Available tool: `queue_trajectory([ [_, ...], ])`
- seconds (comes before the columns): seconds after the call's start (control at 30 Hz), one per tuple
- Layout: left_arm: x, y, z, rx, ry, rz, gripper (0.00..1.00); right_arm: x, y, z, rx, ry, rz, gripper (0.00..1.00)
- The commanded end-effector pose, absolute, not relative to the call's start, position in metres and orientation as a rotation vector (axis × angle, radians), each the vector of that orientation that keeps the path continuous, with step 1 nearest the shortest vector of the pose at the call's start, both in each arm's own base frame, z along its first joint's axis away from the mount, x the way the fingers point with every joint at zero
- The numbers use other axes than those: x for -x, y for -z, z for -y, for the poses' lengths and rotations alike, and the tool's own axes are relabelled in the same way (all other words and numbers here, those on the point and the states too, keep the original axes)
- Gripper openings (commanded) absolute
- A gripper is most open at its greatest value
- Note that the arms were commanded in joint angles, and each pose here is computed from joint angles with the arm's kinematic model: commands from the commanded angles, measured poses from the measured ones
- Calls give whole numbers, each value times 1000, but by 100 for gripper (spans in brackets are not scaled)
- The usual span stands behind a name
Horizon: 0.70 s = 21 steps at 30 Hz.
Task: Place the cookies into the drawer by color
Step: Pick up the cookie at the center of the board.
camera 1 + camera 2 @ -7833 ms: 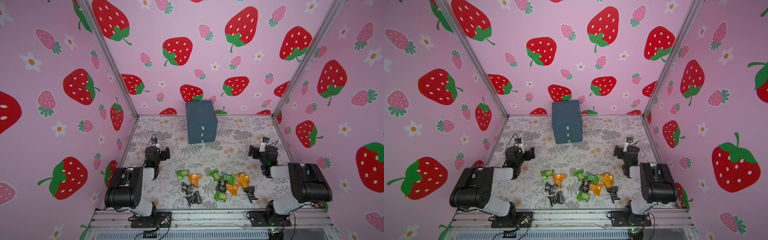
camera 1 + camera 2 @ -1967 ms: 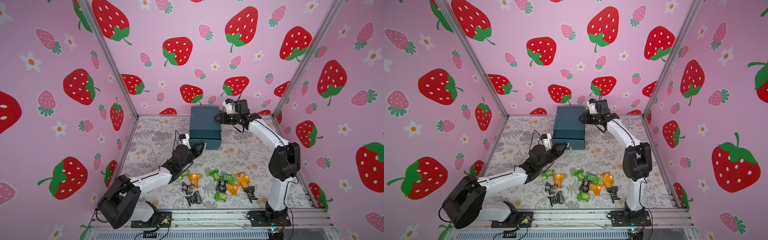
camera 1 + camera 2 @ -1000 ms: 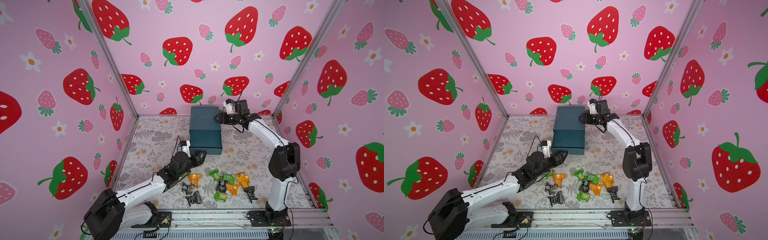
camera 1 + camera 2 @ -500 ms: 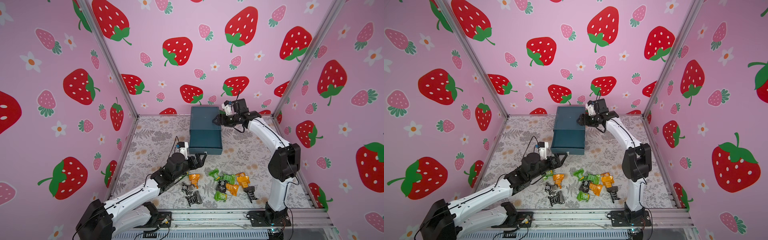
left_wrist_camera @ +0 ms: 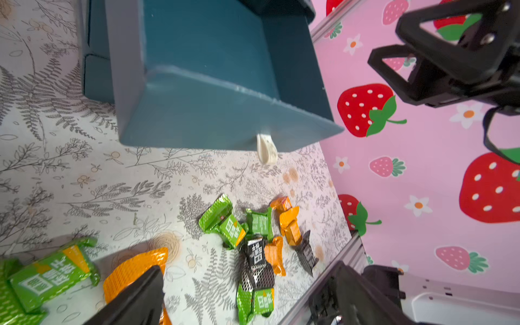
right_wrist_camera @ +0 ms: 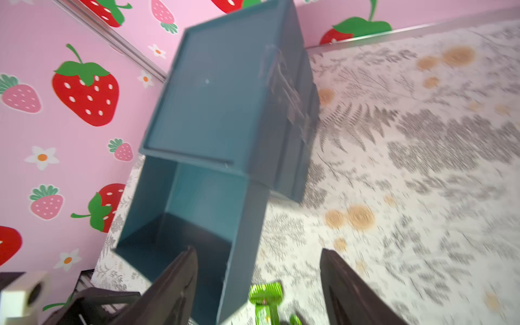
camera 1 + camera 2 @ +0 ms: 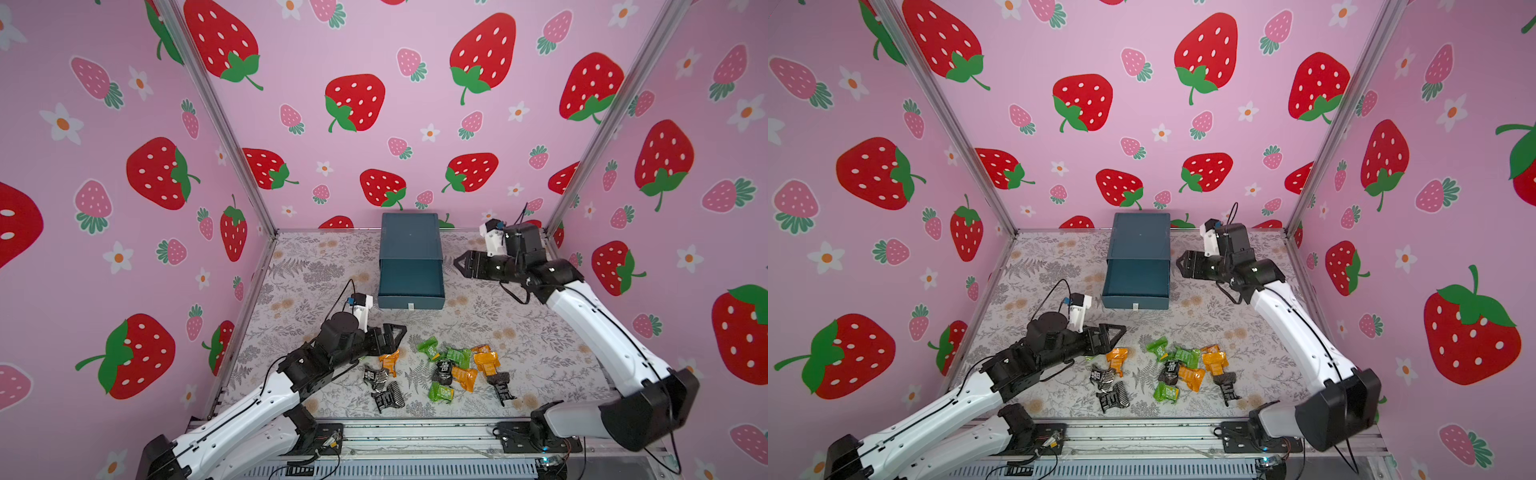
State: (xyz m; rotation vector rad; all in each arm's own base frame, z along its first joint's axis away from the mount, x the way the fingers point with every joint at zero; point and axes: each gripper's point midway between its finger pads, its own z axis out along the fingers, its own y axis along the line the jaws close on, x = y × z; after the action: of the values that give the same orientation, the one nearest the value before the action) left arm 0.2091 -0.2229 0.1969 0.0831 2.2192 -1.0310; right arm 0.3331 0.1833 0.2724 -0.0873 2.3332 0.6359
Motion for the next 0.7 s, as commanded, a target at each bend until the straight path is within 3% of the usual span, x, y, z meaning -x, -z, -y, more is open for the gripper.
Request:
queue_trajectory([
  [0.0,-185,-178,214,-186,999,-2288,96,-292,-231,-143,-61,-468,-2438,73],
  [0.3,-170,-148,191,-159,867,-2401,92,-212,-137,-95,-263,-375,-2576,72],
  [0.67,-175,-116,192,-138,797,-2437,89,-210,-96,-143,-96,-566,-2615,64],
])
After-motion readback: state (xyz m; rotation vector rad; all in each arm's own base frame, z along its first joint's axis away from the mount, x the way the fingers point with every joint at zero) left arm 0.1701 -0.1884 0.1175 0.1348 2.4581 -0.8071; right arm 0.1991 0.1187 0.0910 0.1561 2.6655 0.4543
